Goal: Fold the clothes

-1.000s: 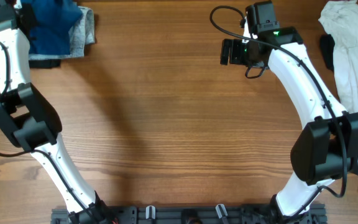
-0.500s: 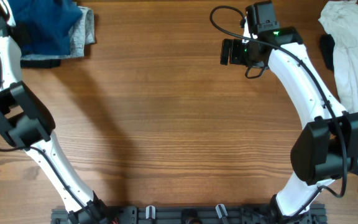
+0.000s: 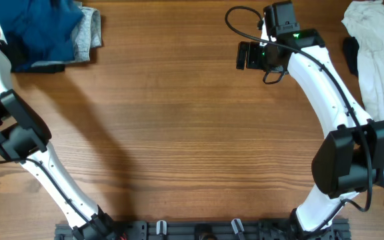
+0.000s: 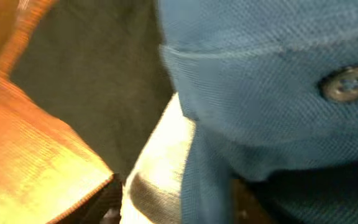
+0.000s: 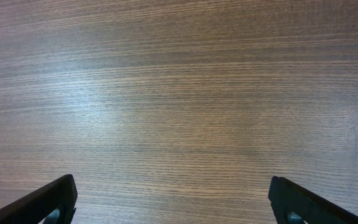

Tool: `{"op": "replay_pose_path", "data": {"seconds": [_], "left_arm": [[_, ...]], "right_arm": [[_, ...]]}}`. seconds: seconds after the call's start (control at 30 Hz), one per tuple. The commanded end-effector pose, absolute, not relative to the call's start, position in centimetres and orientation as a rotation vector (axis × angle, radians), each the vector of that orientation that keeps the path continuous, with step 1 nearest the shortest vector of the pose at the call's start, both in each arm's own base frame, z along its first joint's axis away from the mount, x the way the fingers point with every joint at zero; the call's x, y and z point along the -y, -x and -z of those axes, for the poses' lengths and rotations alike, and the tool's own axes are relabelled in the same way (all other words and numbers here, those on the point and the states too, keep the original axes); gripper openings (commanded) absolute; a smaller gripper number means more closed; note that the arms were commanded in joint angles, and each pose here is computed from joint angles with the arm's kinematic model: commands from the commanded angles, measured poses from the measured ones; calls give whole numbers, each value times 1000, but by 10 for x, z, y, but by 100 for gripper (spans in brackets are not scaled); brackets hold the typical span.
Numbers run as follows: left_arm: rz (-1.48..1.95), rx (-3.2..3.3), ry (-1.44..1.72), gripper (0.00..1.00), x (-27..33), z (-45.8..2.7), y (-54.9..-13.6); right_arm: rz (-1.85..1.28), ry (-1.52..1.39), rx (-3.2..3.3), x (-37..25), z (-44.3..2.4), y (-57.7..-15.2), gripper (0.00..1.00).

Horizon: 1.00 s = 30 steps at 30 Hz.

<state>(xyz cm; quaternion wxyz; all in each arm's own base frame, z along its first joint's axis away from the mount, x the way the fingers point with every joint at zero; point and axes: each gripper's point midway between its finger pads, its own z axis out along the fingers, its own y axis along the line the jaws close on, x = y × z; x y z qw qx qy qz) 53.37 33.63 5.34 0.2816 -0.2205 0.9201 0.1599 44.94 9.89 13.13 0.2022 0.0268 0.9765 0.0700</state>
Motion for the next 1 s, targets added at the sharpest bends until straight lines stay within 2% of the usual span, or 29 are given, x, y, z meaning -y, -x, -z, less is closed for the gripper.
{"op": "replay_pose_path", "data": {"seconds": [0.0,0.13,0.27,0.37,0.43,0.6,0.77,0.97], "left_arm": [[-486,-2289,547,61,-326,-156,-545],[-432,-2150,556,57,-296,-212,-563],[-371,-2076,524,56,-266,-235,-584],[-351,-2063,485,43,-247,-232,-598],[-337,-2055,465,29,-240,-225,-608],[-238,-2080,412,24,-230,-184,-630],[-223,-2093,418,26,-235,-129,-648],[-178,-2103,504,42,-239,-66,-657]], "right_arm": [[-212,-70,-2678,-99,-150,-454,100],[-213,-71,-2678,-99,-150,-454,100],[-212,-71,-2679,-99,-150,-454,100],[-212,-70,-2679,-99,-150,-454,100],[-212,-70,-2679,-99,-150,-454,100],[-203,-35,-2679,-99,-150,-454,100],[-193,-4,-2688,-98,-149,-451,100],[-192,-5,-2696,-98,-148,-450,100]]}}
